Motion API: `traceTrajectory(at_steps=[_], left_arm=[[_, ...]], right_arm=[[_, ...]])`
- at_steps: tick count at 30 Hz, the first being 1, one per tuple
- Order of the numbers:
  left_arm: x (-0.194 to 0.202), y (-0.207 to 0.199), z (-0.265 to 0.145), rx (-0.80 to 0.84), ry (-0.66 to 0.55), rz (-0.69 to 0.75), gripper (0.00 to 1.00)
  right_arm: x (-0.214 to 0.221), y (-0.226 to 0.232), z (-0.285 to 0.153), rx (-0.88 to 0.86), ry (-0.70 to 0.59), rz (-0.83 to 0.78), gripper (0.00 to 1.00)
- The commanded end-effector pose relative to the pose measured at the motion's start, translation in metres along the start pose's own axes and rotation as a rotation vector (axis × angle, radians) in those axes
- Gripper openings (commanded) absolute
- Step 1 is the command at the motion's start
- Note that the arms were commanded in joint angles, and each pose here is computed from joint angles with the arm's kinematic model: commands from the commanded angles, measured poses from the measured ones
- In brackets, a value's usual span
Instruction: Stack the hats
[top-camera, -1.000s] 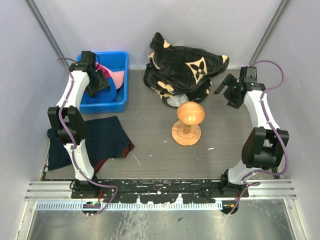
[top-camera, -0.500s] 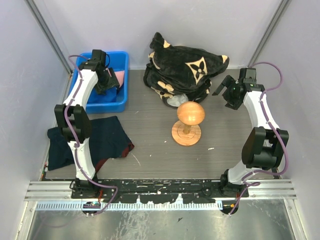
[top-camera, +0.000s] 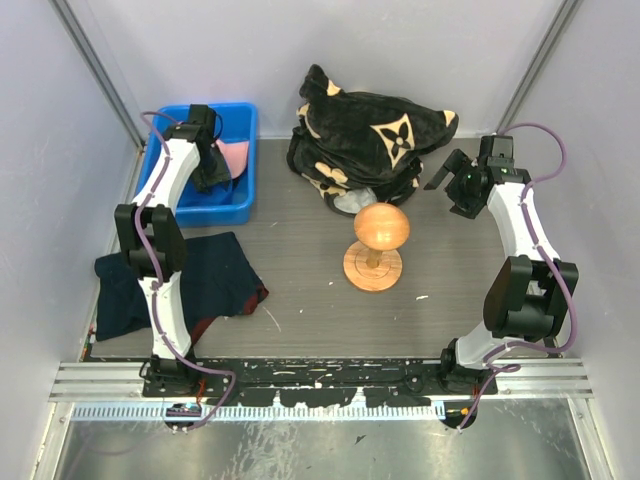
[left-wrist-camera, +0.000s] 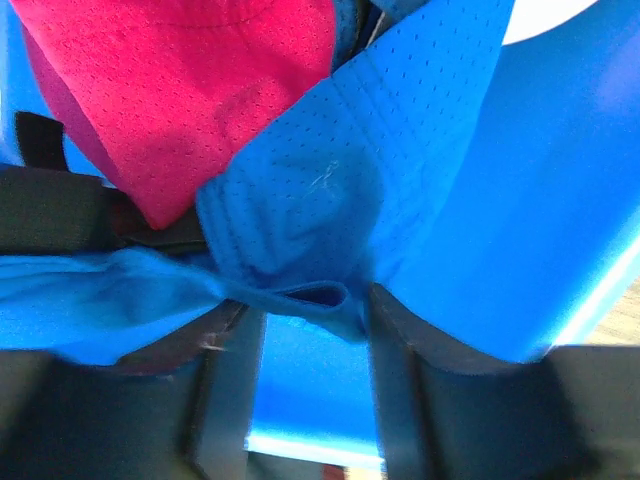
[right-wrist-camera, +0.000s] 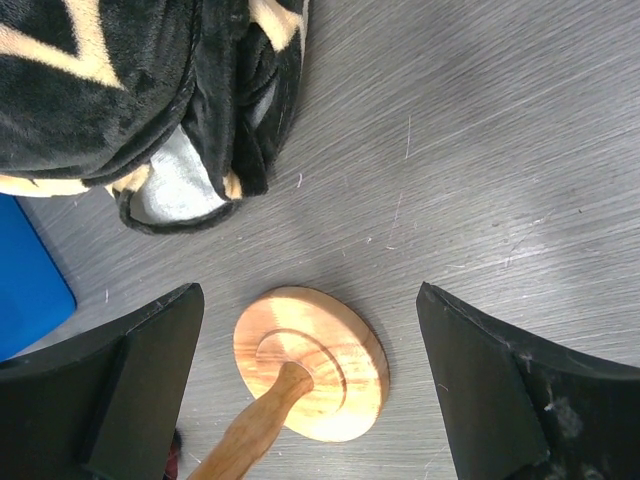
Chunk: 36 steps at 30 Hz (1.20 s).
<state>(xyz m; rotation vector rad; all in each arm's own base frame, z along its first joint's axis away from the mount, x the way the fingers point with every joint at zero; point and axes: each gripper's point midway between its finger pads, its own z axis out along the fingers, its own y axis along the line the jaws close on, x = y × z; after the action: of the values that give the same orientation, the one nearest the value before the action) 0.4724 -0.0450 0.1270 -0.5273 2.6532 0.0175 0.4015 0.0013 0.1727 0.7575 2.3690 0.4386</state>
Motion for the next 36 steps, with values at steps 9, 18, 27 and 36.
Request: traceTrajectory(at_steps=[9,18,27,36], left_arm=[[-0.008,0.008,-0.001,-0.025,0.043,0.060,0.00],[-0.041,-0.028,-0.119,0.288,-0.078,-0.151,0.00],[-0.042,-0.088,-0.233,0.750,-0.050,-0.322,0.00],[-0.072,-0.128,-0.359,1.190,-0.078,-0.501,0.00]], right_arm=[[-0.024,0.023,-0.036,-0.068,-0.120,-0.032,0.94],[-0.079,0.061,-0.098,-0.151,-0.360,-0.029,0.94],[-0.100,0.159,-0.170,-0.492,-0.433,-0.185,0.94],[-0.021,0.259,-0.215,-1.096,-0.306,-0.285,0.93]])
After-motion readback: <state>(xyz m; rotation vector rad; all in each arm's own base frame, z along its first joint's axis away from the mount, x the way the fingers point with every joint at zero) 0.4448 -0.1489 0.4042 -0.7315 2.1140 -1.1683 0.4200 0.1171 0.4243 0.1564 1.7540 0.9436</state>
